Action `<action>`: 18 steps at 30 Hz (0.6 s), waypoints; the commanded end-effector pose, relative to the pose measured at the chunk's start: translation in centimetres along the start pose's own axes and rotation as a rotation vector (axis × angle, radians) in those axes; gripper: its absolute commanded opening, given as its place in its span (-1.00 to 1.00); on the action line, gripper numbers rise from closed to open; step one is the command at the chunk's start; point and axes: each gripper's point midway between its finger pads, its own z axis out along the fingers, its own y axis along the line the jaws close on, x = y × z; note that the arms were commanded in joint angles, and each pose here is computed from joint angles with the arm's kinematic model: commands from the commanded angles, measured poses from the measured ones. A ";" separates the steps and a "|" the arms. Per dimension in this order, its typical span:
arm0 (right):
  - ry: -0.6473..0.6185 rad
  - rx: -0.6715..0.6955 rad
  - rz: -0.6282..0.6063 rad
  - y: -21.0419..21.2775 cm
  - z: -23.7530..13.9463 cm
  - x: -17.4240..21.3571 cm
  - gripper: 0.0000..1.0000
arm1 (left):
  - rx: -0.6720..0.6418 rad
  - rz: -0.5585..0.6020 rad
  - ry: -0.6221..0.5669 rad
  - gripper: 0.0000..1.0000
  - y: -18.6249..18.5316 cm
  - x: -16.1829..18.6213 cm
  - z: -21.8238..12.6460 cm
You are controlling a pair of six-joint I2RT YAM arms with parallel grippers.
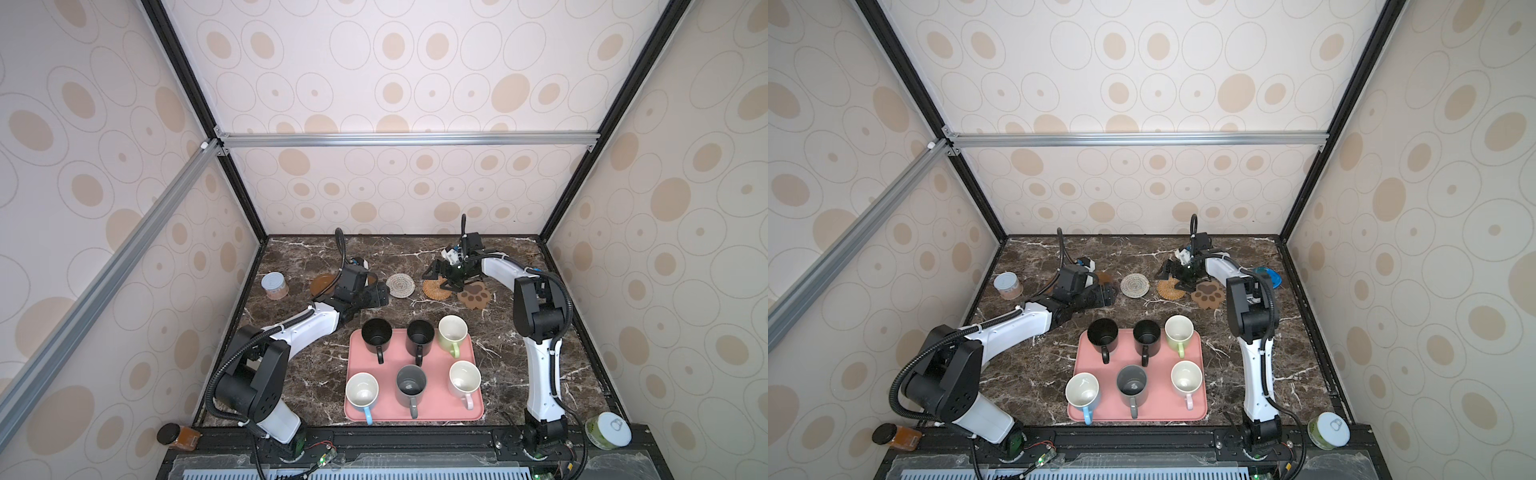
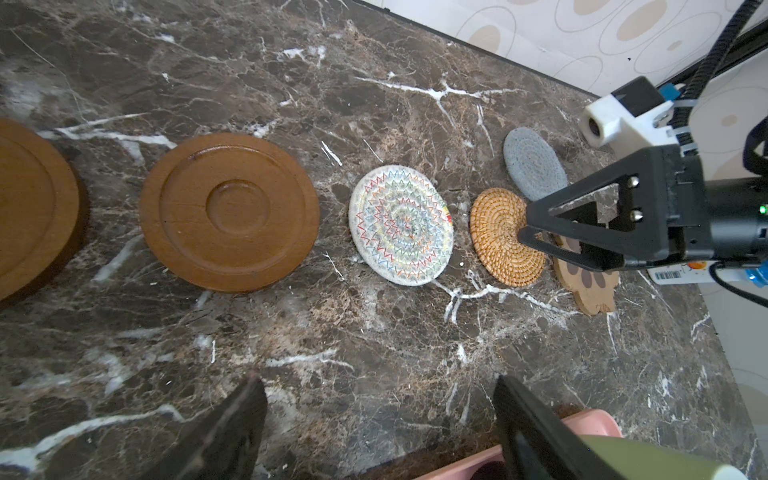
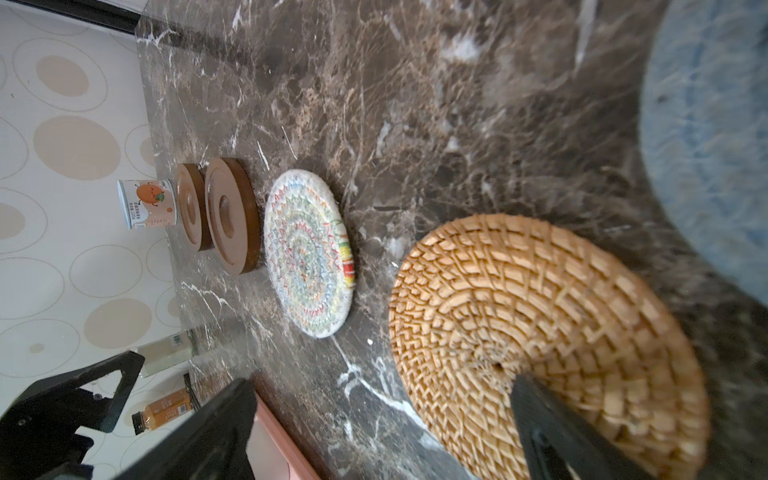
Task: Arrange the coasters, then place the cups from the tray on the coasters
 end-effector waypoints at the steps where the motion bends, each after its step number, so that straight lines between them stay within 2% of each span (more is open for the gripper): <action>1: 0.066 0.033 0.056 -1.5 2.0 1.7 1.00 | 0.009 -0.019 -0.024 0.74 -0.1 -0.8 -0.5; 18: 0.054 0.020 0.077 -1.3 2.5 1.4 1.00 | 0.013 -0.020 -0.028 0.75 -0.2 -0.8 -0.7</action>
